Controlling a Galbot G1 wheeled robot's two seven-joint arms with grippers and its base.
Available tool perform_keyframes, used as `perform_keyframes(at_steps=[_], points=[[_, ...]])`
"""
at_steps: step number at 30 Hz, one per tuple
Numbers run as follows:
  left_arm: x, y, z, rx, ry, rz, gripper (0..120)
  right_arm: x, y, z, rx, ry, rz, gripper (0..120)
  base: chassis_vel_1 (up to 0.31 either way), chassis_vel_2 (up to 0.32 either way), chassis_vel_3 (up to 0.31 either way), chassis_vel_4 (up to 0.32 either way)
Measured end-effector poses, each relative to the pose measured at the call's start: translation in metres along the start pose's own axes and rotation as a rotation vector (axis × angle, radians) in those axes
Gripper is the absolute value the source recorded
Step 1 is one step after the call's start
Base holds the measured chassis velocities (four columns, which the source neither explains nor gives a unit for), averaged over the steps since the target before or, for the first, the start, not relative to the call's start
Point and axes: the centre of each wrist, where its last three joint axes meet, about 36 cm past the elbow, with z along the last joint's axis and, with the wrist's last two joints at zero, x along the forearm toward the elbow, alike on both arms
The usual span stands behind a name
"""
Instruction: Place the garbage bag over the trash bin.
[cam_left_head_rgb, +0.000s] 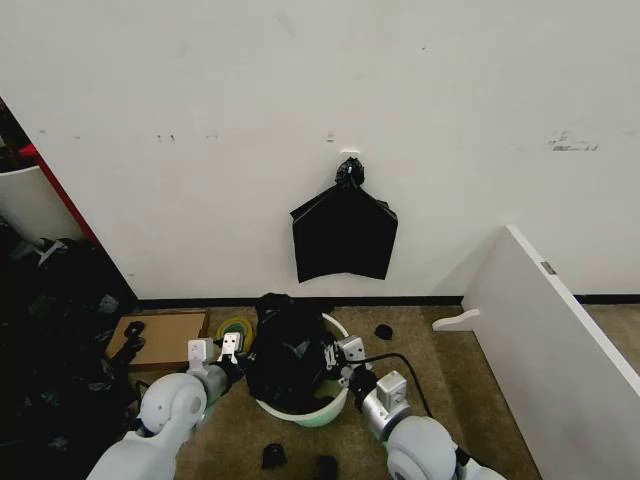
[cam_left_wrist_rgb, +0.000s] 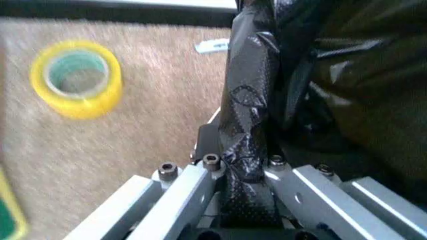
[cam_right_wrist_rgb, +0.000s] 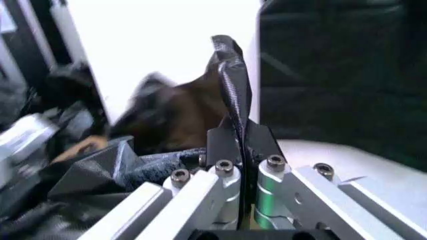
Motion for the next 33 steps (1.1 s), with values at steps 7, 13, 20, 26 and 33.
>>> perform_keyframes(at_steps=[7, 13, 20, 26, 33], points=[[0.018, -0.010, 0.000, -0.059, -0.060, 0.032, 1, 0.001, -0.018, -0.002, -0.104, 0.025, 0.073, 0, 0.000, 0.000, 0.000, 0.000], [0.023, -0.013, -0.007, -0.075, -0.086, 0.054, 1, 0.014, -0.029, 0.002, -0.184, 0.078, 0.128, 0, 0.000, 0.000, 0.000, 0.000], [0.032, -0.013, -0.024, -0.092, -0.155, 0.096, 1, 0.041, -0.042, 0.000, -0.283, 0.086, 0.163, 0, 0.000, 0.000, 0.000, 0.000], [0.038, -0.017, -0.033, -0.053, -0.178, 0.146, 1, 0.047, -0.040, 0.005, -0.286, 0.073, 0.109, 0, 0.000, 0.000, 0.000, 0.000], [0.041, -0.017, -0.047, -0.004, -0.183, 0.195, 1, 0.055, -0.047, 0.024, -0.337, -0.009, -0.014, 0, 0.000, 0.000, 0.000, 0.000]])
